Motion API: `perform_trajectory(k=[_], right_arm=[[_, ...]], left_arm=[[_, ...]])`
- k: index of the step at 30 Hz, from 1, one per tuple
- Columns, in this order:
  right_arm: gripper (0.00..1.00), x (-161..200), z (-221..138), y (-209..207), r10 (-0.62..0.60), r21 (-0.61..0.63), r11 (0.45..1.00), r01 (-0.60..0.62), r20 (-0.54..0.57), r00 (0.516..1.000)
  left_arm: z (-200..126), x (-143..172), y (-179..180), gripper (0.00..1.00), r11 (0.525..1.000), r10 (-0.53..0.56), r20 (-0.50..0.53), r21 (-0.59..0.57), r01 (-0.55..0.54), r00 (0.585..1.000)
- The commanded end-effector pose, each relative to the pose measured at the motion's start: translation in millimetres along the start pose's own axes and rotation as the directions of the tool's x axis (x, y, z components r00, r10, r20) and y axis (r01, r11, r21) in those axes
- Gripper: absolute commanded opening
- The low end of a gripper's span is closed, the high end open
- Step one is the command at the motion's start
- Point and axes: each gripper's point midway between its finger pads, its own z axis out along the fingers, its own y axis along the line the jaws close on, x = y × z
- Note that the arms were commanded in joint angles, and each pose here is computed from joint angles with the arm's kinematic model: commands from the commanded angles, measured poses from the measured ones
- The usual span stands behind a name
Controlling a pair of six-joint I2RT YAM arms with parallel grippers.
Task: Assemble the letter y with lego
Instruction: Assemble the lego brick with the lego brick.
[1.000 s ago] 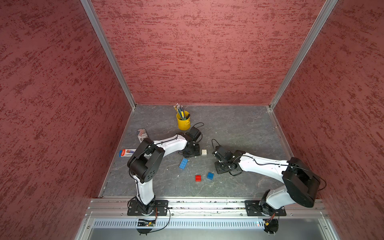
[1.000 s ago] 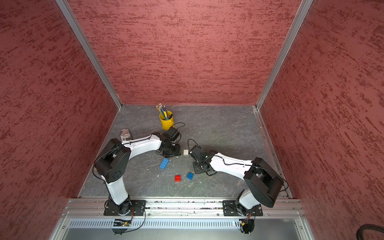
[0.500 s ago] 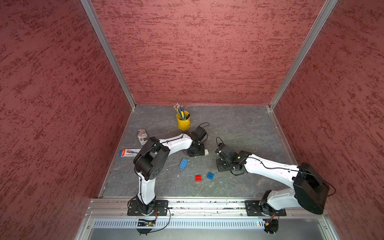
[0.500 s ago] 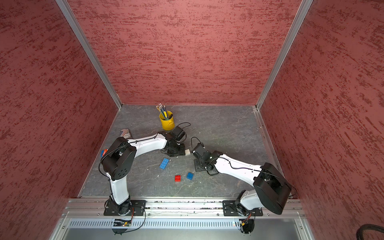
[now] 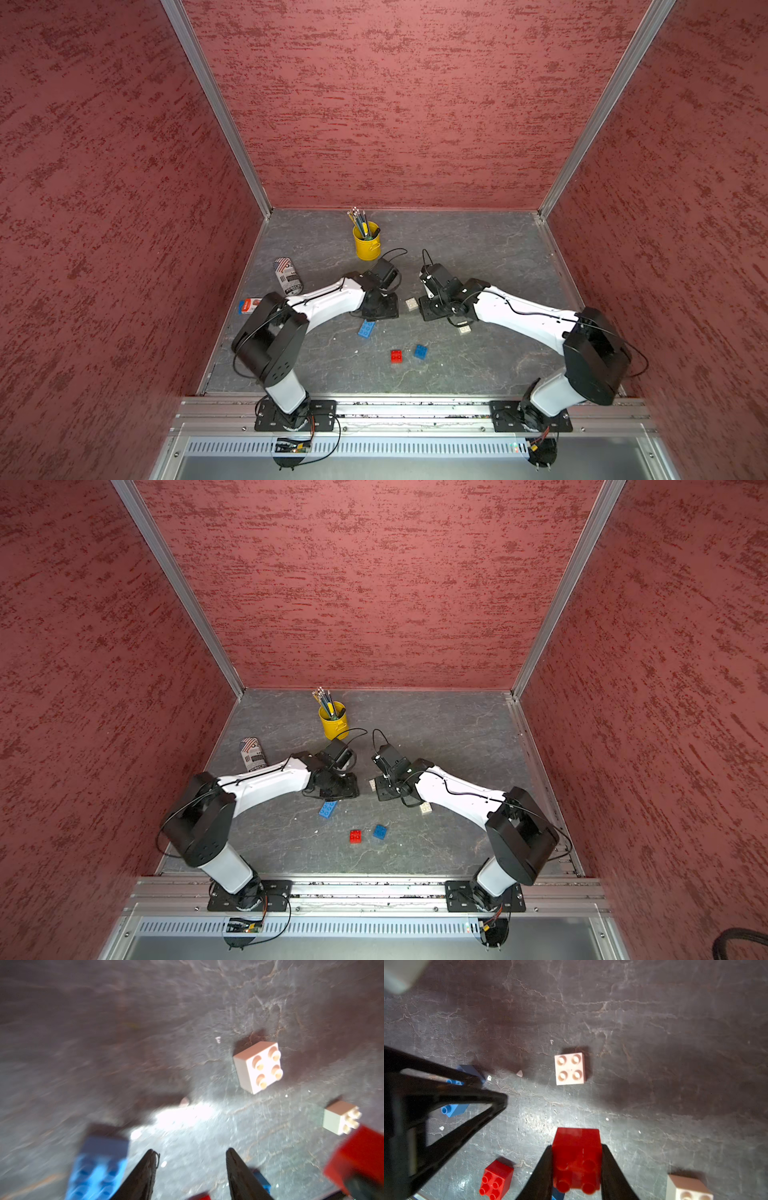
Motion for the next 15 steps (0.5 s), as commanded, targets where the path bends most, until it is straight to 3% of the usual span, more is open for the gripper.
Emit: perform_trajectory(k=[1,9,15], right_arm=[[0.28,-3.1,2.1,-1.0,-0.069,-0.025,0.997,0.067,-0.062,0.996],[0.26,-11.5,24.3,-4.7,-0.111,-0.023,0.994,0.108,-0.170,0.979],[0.26,-20.8,32.4,-2.3,-0.082,-0.008,0.997,0.082,-0.180,0.980]], left_arm=[[-17.3,-1.9,8.2,0.57,0.998,-0.041,0.051,0.054,0.038,0.998],[-36.3,5.0,37.6,0.58,0.989,-0.115,0.089,0.100,0.106,0.989],[-34.7,8.3,47.6,0.58,0.985,-0.139,0.084,0.113,0.129,0.987]])
